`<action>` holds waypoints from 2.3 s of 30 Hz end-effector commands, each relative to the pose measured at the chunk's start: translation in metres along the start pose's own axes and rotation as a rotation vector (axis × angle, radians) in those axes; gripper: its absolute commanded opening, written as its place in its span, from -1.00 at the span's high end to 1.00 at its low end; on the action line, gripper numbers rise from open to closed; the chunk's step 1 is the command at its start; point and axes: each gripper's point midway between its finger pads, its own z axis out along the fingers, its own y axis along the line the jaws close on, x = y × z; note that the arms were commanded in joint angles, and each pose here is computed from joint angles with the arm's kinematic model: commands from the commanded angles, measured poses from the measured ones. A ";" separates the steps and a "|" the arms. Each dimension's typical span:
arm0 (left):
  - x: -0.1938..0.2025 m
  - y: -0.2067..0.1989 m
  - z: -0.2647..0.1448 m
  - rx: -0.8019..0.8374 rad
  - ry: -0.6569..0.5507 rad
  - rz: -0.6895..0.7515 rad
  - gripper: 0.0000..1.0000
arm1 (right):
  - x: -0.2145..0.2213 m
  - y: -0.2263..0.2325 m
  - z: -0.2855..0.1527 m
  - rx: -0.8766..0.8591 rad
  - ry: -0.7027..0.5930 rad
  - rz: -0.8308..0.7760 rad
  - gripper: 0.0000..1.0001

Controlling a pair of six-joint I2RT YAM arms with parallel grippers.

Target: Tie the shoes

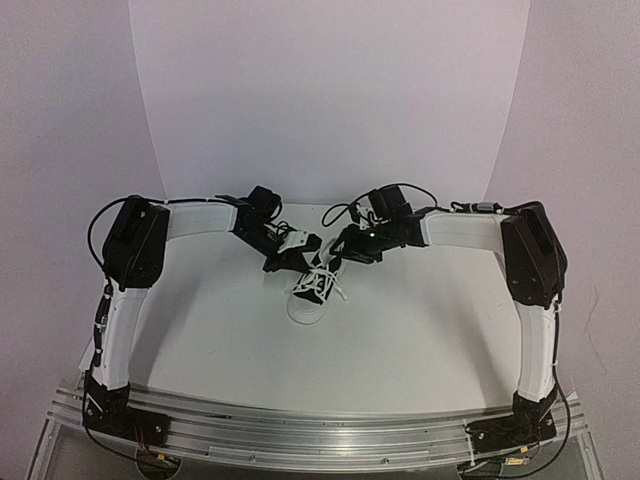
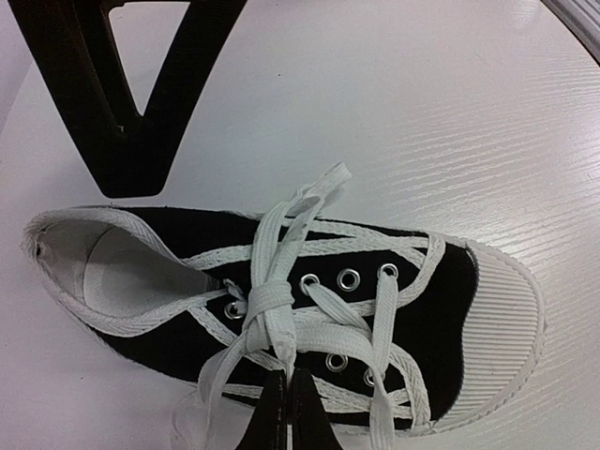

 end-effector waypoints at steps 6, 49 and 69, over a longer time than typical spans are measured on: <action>-0.011 -0.016 -0.022 0.037 0.029 -0.118 1.00 | -0.006 0.015 0.002 -0.083 -0.009 0.017 0.21; 0.005 -0.069 -0.023 0.143 0.078 -0.327 0.89 | 0.035 -0.011 0.016 -0.352 0.014 -0.043 -0.37; 0.041 0.034 -0.045 -0.115 0.056 -0.008 -0.17 | 0.053 -0.009 0.015 -0.284 0.047 -0.073 -0.39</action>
